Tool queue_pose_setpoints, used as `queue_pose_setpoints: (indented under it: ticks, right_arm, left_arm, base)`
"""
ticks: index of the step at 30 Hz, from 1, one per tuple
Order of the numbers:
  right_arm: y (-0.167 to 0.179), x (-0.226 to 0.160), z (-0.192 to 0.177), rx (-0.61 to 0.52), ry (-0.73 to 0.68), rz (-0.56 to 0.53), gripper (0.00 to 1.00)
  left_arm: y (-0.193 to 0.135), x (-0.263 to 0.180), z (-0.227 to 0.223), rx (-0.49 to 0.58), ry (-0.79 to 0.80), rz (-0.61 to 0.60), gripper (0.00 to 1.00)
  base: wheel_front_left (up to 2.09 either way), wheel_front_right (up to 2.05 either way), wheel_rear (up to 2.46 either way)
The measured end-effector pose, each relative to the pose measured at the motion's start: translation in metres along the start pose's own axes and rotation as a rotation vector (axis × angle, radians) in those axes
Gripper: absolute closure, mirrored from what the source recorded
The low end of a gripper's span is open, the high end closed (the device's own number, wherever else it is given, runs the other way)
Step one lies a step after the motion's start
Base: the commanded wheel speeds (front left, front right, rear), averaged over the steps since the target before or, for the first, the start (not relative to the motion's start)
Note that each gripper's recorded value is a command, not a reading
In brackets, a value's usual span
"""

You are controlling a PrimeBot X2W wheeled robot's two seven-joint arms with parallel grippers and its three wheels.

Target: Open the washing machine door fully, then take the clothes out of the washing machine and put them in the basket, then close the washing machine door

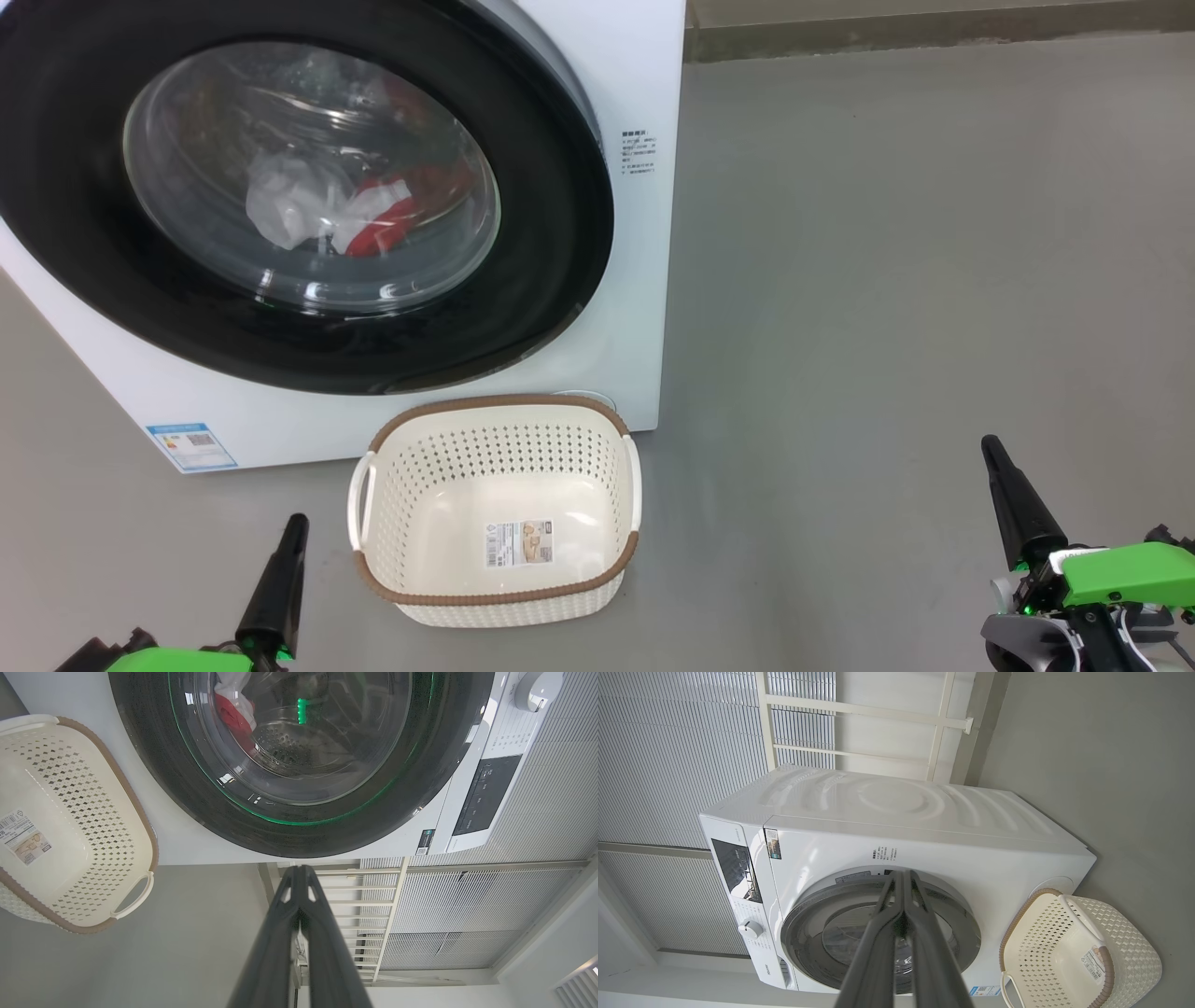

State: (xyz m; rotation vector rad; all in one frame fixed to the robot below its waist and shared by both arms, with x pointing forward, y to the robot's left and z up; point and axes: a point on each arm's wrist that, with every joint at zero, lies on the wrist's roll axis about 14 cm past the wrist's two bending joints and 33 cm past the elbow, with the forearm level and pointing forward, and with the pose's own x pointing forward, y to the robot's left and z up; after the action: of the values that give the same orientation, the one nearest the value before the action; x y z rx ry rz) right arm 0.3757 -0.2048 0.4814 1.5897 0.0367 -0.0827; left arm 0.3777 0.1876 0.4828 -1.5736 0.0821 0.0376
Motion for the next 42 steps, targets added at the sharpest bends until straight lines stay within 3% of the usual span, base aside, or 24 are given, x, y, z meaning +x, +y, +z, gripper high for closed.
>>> queue_pose_setpoints:
  ticks: [6, 7, 13, 24, 35, 42]
  right_arm:
    - [0.000, 0.000, 0.000, 0.000, 0.000, 0.000, 1.00]
    - [-0.003, -0.001, -0.001, 0.003, 0.000, -0.009, 0.00]
    - [-0.036, -0.015, -0.007, 0.023, 0.004, -0.106, 0.00]
    - [-0.037, -0.014, -0.008, -0.037, -0.004, -0.113, 0.00]
    - [-0.039, -0.012, -0.012, -0.165, 0.009, -0.122, 0.00]
    - [-0.041, -0.011, -0.017, -0.264, 0.032, -0.127, 0.00]
  left_arm:
    - [0.000, 0.000, 0.000, 0.000, 0.000, 0.000, 1.00]
    - [0.003, -0.001, -0.001, -0.001, 0.001, 0.009, 0.00]
    - [0.033, -0.013, -0.006, -0.022, 0.004, 0.096, 0.00]
    - [0.031, -0.014, -0.001, 0.036, -0.023, 0.093, 0.00]
    - [0.026, -0.013, 0.004, 0.170, -0.041, 0.084, 0.00]
    - [0.023, -0.013, 0.006, 0.308, -0.046, 0.081, 0.00]
  base:
    - [0.00, 0.00, 0.00]
    - [0.00, 0.00, 0.00]
    - [0.00, 0.00, 0.00]
    - [0.00, 0.00, 0.00]
    - [0.00, 0.00, 0.00]
    - [0.00, 0.00, 0.00]
